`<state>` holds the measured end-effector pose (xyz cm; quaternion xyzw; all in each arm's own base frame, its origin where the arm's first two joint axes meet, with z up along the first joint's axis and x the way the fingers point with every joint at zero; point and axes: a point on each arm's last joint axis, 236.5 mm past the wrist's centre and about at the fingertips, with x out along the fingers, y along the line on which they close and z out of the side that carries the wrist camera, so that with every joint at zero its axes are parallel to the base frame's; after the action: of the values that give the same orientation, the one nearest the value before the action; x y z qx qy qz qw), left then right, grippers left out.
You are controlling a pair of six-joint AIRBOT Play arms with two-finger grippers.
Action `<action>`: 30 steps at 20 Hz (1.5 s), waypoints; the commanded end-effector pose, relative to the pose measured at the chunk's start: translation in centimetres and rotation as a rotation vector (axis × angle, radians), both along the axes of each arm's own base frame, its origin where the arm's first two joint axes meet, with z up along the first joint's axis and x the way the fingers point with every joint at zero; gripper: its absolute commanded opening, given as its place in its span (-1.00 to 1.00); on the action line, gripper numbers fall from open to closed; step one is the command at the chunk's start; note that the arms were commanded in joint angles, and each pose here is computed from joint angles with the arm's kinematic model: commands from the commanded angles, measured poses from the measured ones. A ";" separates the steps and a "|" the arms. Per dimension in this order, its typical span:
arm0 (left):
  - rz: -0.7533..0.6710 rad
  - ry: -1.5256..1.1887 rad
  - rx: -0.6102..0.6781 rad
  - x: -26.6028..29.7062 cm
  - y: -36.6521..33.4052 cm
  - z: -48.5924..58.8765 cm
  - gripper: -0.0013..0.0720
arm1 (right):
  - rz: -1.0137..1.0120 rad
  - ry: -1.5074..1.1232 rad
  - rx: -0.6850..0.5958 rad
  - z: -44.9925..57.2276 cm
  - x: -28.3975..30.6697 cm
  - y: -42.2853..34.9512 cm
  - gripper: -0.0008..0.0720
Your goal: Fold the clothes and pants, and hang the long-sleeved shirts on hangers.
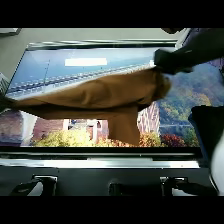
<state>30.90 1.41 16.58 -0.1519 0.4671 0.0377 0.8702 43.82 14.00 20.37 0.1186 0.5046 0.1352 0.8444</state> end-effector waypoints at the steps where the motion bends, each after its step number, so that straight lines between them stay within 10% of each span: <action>1: 0.006 0.078 -0.026 3.1 -0.6 -13.1 -0.92 | -0.003 0.226 0.052 -12.2 4.9 2.7 -0.90; 8: 0.065 0.178 -0.072 6.6 -0.7 -24.9 -0.92 | -0.204 0.249 0.200 -27.3 13.5 5.0 -0.87; 14: 0.075 0.196 -0.087 6.5 -0.8 -25.6 -0.92 | -0.158 0.275 0.276 -21.0 11.8 0.8 -0.03; 20: 0.057 0.277 -0.103 4.7 -1.5 -26.2 -0.92 | -0.087 0.336 0.273 -17.0 6.0 -9.7 0.03; 30: 0.045 0.337 -0.115 3.4 -1.9 -26.5 -0.92 | 0.023 0.524 0.364 -30.1 -1.0 1.8 0.15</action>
<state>34.72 -0.38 -9.83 -0.2029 0.5961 0.0561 0.7749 44.39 13.13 -6.68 0.3053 0.6678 0.1957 0.6501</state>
